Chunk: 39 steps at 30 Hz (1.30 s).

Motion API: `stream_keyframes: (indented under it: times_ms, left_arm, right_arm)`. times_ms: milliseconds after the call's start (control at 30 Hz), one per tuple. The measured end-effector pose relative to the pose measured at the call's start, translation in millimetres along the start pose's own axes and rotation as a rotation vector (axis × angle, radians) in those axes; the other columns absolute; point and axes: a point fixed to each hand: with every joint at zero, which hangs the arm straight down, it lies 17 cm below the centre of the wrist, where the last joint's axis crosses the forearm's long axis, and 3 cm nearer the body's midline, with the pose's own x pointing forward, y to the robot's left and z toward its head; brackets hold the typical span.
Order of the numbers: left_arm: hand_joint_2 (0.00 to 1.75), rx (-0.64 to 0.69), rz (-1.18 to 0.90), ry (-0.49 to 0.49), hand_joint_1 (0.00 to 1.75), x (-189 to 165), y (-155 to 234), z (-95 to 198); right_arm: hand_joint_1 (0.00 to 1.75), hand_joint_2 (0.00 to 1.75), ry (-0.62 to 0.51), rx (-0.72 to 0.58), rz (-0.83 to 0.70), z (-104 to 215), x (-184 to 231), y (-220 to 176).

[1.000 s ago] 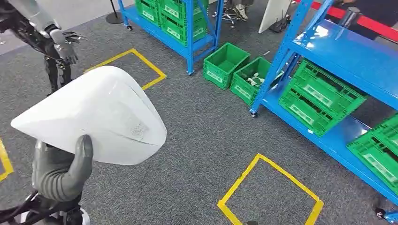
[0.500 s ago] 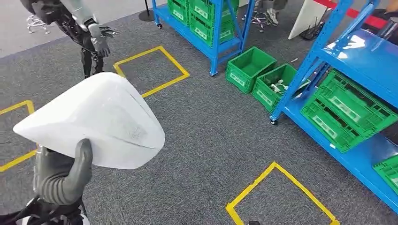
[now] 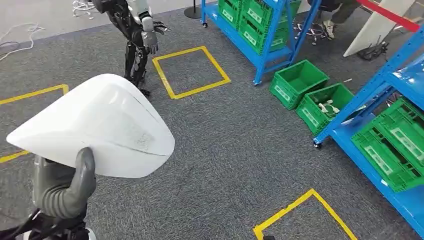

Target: Take the parts from the cabinet and place them on the table.

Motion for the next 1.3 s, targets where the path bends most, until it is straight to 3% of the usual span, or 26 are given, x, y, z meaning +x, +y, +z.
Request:
stream_keyframes:
  times_ms: [600, 1300]
  left_arm:
    - [1.75, -0.020, 0.001, -0.022, 1.75, 3, -5, -24]
    - [1.75, -0.009, 0.003, -0.022, 1.75, 1, -4, -27]
  right_arm:
    - [0.00, 1.75, 0.012, -0.016, -0.007, -3, 3, -12]
    - [0.00, 1.75, 0.010, -0.019, -0.003, -3, 5, -16]
